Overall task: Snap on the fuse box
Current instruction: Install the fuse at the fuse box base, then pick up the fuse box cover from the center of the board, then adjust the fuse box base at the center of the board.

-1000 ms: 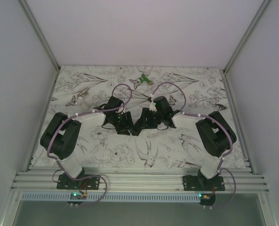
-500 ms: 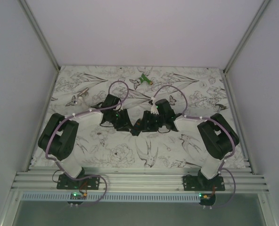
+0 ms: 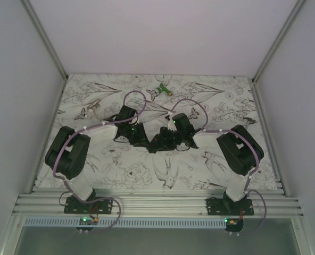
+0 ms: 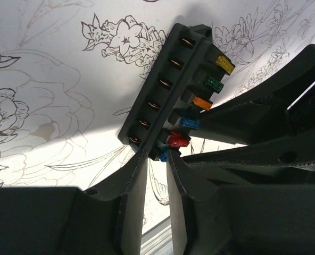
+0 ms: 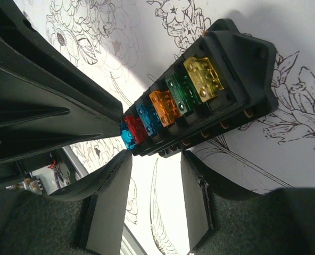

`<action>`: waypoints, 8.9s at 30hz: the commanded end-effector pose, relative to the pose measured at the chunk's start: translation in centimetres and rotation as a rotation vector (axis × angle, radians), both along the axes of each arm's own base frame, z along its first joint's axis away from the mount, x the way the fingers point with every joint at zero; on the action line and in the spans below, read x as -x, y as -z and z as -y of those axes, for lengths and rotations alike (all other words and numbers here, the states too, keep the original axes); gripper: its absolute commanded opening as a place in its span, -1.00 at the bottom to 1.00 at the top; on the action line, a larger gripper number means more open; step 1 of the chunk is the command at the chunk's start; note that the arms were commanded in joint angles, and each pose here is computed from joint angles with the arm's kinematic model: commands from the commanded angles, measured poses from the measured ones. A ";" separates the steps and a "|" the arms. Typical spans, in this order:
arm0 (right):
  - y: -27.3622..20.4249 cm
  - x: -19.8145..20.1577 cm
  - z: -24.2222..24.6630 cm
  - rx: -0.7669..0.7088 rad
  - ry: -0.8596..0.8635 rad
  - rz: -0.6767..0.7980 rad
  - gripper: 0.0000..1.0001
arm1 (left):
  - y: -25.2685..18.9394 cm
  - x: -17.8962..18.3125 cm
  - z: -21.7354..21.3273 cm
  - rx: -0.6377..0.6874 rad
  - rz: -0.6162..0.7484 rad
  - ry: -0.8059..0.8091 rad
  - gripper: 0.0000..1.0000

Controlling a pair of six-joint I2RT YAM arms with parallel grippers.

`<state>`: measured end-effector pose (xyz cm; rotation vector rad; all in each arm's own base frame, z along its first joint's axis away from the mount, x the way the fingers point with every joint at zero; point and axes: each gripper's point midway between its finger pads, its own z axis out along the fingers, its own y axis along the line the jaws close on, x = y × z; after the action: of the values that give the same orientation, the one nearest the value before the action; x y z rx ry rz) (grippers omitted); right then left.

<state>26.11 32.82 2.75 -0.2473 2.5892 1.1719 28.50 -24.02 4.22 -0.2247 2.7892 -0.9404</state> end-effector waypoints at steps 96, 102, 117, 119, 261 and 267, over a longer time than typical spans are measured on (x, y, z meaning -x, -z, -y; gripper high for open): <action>-2.6 -3.1 -1.4 -0.008 -0.046 0.107 -0.22 | -0.8 -0.5 0.6 -0.092 -0.015 -0.008 -0.07; -2.7 -3.3 -1.5 -0.011 -0.042 0.105 -0.22 | -0.5 -0.7 0.7 -0.094 -0.023 -0.008 -0.13; -0.7 -2.4 -0.8 0.063 -0.071 0.054 -0.65 | 1.2 -0.3 0.8 -0.101 -0.081 -0.004 -0.33; -0.2 -2.1 -0.7 0.091 -0.084 0.043 -0.69 | 1.5 -0.2 1.0 -0.100 -0.093 0.000 -0.36; -1.1 -6.4 7.8 0.341 0.051 0.518 1.00 | -4.0 -19.3 -0.6 -0.602 0.432 0.179 -0.46; -0.1 -4.9 4.6 0.336 -0.015 0.516 1.00 | -7.1 -14.2 -4.1 -0.620 0.381 0.003 -0.54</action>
<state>31.16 25.77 2.57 -0.5336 2.3217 0.5363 45.11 -22.35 8.72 0.2582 2.5799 -0.1247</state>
